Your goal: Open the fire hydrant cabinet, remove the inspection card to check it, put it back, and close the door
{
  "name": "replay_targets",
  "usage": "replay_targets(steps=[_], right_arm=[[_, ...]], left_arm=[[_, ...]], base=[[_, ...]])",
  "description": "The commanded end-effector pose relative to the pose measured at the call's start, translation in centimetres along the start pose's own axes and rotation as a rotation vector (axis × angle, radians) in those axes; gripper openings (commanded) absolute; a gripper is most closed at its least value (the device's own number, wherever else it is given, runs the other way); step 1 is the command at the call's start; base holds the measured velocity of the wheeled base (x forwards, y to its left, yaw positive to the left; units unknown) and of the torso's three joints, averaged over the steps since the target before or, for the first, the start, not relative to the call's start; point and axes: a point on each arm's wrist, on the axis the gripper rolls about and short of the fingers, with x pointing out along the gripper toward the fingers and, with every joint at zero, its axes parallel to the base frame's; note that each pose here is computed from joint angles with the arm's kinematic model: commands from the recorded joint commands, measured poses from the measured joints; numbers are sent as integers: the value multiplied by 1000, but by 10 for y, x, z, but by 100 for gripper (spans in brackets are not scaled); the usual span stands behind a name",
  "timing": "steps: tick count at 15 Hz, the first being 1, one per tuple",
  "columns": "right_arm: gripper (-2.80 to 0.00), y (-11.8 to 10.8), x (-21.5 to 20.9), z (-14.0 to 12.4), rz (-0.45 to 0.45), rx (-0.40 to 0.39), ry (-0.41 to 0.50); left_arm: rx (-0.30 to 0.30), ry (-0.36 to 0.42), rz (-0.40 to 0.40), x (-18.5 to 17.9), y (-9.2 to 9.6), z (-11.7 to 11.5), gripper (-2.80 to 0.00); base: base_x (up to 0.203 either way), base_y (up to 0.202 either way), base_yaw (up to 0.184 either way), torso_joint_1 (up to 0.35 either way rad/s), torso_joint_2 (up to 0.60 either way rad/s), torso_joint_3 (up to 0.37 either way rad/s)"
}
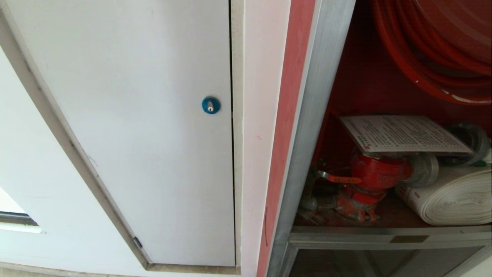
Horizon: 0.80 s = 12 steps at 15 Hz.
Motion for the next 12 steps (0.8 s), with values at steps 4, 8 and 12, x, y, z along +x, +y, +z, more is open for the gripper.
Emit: replay_targets(steps=[4,8,12], right_arm=[[-280,-3,12,12,-45,297,60],[-280,-8,11,12,-113,466,107],[-280,-18,-1,4,-194,502,146]], left_arm=[[0,14,-1,1,0,-4,-280],[0,14,-1,1,0,-4,-280],[0,14,-1,1,0,-4,-280]], base=[[0,0,0,0,0,0],[0,0,0,0,0,0],[0,0,0,0,0,0]])
